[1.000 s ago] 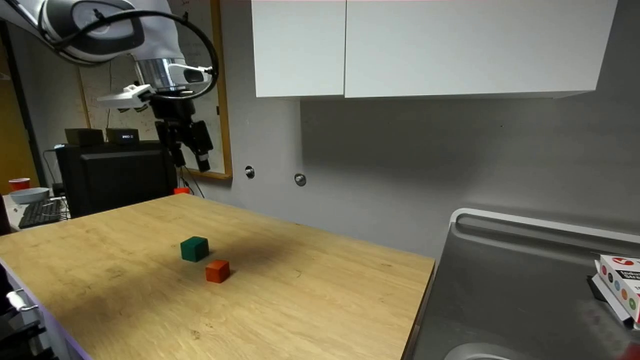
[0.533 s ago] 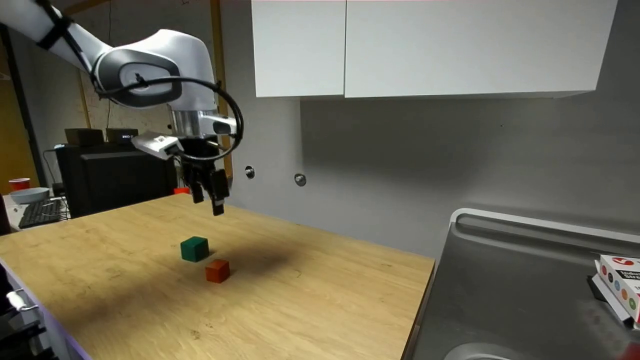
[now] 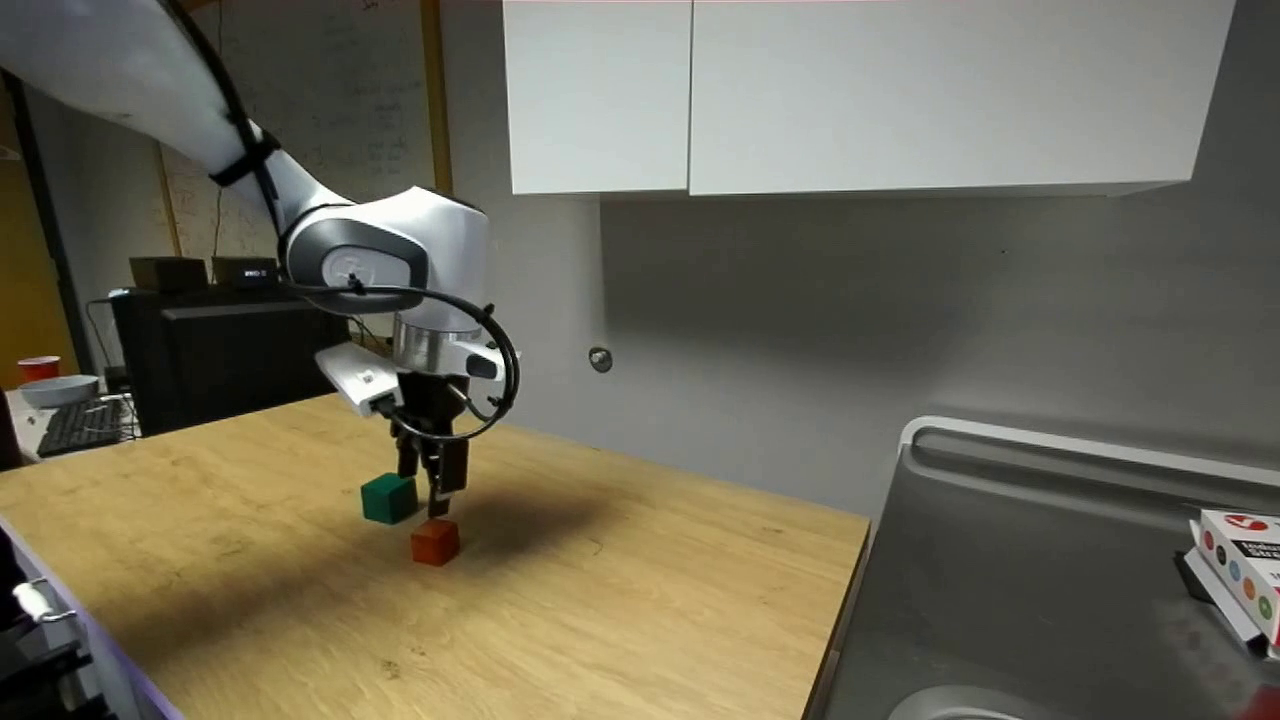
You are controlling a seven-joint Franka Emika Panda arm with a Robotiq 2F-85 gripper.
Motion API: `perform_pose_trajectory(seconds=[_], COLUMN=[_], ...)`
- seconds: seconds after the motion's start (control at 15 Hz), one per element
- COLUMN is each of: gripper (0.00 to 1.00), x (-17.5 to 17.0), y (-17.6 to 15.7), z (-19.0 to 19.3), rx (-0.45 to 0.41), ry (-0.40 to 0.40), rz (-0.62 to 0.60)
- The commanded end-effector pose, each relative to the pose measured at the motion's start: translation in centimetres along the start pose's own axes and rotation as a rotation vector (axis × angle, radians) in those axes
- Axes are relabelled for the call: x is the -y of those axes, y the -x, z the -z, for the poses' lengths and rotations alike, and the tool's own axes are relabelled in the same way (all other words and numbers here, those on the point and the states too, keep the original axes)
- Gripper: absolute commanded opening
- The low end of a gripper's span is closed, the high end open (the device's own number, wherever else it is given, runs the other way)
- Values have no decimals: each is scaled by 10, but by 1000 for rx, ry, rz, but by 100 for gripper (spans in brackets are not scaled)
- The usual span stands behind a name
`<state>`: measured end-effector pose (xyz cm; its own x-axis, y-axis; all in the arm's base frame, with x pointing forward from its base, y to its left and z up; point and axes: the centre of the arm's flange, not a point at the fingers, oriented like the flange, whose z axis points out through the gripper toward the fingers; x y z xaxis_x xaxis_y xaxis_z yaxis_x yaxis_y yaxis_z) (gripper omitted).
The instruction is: Put the orange cube on the green cube
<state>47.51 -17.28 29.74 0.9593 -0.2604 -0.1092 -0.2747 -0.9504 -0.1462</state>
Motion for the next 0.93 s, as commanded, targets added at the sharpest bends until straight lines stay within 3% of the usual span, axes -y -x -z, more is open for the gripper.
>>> perform_pose_trajectory(seconds=[0.0,0.27,0.33,0.4,0.87], gripper=[100,100,75,75,20], x=[-9,-14,-14,-15,-16], y=[-34,-51,-54,-56,-69], z=[-19,-42,-46,-49,-42], rx=[69,130,138,147,159], ry=[-2,13,18,20,28], rz=[-9,-20,-23,-22,-26])
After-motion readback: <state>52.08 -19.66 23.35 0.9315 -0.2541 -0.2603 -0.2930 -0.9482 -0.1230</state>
